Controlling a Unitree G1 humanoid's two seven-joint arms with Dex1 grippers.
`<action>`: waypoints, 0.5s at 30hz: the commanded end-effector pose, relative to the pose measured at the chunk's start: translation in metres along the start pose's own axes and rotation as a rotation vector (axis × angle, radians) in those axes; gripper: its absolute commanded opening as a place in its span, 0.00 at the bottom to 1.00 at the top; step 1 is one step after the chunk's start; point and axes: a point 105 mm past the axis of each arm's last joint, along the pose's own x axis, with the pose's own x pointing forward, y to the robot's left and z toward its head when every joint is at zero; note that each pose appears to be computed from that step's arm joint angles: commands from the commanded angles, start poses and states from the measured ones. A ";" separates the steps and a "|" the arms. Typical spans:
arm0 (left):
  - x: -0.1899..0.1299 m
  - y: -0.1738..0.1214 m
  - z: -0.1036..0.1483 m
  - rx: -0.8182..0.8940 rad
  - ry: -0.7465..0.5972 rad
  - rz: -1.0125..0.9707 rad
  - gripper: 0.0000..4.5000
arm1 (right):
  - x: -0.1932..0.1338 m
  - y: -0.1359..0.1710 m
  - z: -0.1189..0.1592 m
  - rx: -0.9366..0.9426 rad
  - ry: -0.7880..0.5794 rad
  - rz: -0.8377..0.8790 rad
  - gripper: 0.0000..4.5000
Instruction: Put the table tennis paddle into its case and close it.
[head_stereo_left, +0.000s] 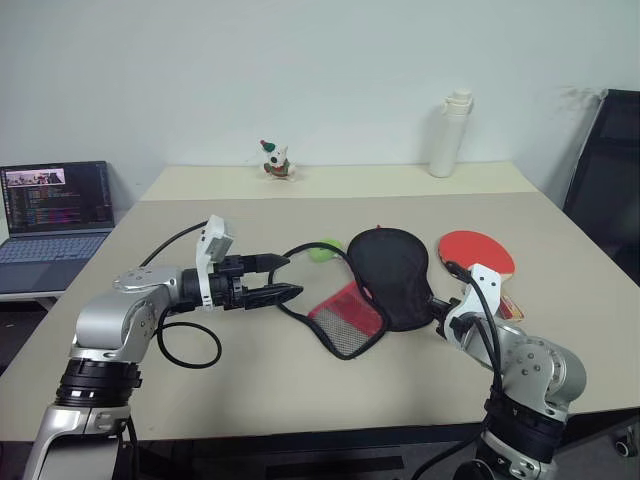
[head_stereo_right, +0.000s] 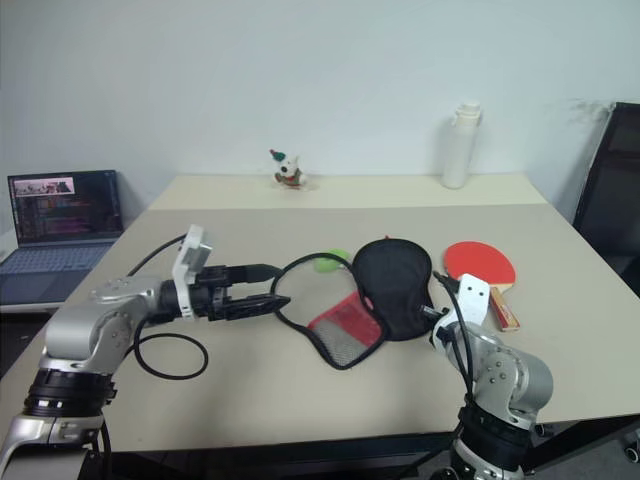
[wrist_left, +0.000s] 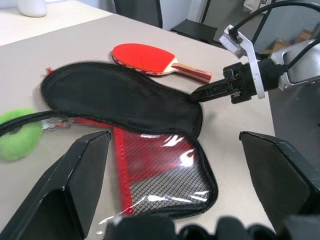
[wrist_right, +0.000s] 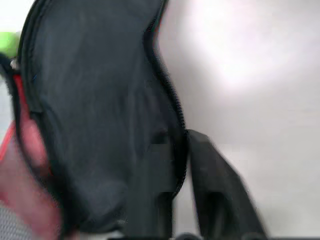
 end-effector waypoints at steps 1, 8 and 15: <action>-0.006 -0.003 0.009 0.026 -0.039 0.021 1.00 | -0.013 0.039 0.000 -0.089 -0.033 0.203 0.44; -0.014 -0.003 0.007 0.009 -0.053 0.065 1.00 | -0.013 0.051 0.018 -0.211 -0.055 0.360 0.66; -0.017 -0.002 0.010 0.014 -0.061 0.086 1.00 | 0.018 0.024 0.048 -0.312 -0.063 0.307 0.66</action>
